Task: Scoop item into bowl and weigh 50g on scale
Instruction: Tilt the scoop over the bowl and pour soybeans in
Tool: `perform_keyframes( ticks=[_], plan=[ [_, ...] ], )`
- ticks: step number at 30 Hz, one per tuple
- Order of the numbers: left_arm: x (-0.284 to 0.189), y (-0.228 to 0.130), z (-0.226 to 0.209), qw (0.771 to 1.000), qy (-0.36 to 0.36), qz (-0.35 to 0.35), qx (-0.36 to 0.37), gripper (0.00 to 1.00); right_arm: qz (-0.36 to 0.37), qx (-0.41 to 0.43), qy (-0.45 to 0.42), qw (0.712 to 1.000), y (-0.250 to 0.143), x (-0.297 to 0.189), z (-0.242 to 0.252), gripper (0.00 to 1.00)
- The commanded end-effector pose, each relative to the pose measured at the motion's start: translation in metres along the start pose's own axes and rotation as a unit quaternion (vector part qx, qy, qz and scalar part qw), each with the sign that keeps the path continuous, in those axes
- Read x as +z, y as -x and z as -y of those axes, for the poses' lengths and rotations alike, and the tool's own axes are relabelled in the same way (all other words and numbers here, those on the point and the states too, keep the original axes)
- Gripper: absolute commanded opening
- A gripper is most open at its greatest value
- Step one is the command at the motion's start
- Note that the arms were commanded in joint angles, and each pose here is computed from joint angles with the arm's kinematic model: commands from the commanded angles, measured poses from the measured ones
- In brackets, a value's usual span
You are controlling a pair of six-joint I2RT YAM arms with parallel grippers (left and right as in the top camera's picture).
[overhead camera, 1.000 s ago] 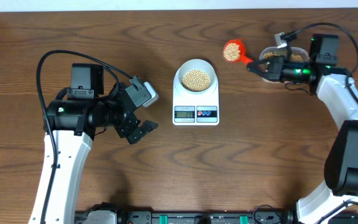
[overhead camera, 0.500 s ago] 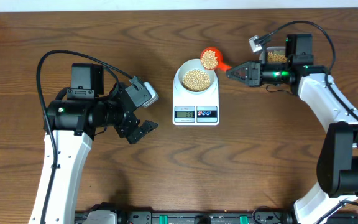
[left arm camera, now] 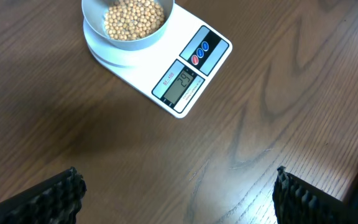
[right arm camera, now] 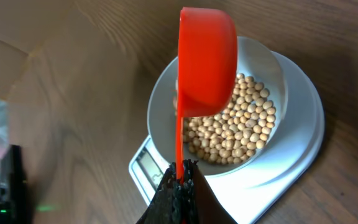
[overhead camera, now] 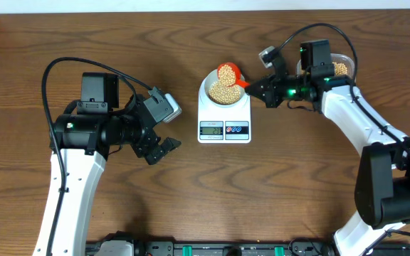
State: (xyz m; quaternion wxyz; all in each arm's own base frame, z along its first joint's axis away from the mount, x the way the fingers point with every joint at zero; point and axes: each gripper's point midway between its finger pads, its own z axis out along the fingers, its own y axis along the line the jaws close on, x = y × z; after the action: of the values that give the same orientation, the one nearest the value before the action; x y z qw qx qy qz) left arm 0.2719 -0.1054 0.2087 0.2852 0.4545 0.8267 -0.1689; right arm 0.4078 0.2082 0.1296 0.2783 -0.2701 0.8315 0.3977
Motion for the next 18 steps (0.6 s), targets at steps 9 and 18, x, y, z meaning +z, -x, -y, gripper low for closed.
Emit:
perform_keyframes(
  ticks=[9, 18],
  plan=[
    [-0.0079, 0.0096, -0.0016, 1.000, 0.006, 0.015, 0.006, 0.99, -0.008, -0.068, -0.012, 0.998, -0.0053, 0.0037, 0.0063, 0.01],
    [-0.0079, 0.0096, -0.0016, 1.000, 0.006, 0.015, 0.006, 0.99, -0.007, -0.104, -0.015, 0.994, -0.0040, 0.0029, 0.0068, 0.01]
  ],
)
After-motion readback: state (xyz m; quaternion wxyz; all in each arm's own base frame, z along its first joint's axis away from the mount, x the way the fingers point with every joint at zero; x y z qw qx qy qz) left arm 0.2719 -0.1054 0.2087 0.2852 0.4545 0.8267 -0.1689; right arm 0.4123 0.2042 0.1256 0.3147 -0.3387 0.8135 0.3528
